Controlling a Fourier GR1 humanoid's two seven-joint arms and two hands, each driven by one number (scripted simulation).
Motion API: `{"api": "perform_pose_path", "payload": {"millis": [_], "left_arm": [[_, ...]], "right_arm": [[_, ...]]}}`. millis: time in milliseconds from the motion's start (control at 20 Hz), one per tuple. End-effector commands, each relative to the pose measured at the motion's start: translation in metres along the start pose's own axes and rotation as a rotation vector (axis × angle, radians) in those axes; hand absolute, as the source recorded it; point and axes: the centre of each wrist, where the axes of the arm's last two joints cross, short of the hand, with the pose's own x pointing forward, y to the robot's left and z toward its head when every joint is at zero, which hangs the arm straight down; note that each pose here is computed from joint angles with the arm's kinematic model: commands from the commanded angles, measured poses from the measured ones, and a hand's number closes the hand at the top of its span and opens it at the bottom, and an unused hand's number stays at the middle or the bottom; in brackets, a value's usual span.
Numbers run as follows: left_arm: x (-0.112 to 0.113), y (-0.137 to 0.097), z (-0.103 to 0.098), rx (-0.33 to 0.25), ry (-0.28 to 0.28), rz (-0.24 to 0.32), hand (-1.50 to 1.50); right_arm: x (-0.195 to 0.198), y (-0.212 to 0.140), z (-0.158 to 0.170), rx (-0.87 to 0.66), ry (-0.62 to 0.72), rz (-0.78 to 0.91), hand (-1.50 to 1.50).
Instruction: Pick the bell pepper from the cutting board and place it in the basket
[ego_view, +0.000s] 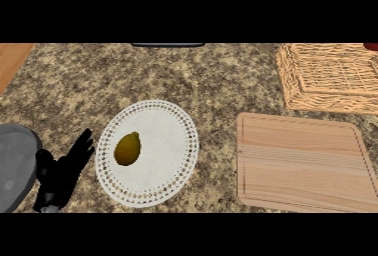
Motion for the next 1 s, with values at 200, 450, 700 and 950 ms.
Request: {"api": "perform_pose_path", "payload": {"millis": [200,450,700,950], "left_arm": [[-0.039,-0.008,0.008,-0.011,0.137,-0.018,0.0],[-0.035,-0.003,0.008,-0.012,0.159,-0.013,0.0],[-0.034,-0.004,-0.004,0.016,0.173,0.002,0.0],[-0.036,-0.009,0.003,0.011,0.162,-0.013,0.0]], "right_arm": [[-0.036,-0.032,-0.013,-0.092,0.063,0.283,1.5],[-0.048,-0.042,-0.014,-0.099,-0.002,0.344,-1.5],[-0.054,-0.041,-0.014,-0.103,-0.037,0.263,-1.5],[-0.048,-0.07,-0.02,-0.203,-0.002,0.122,-1.5]]}}
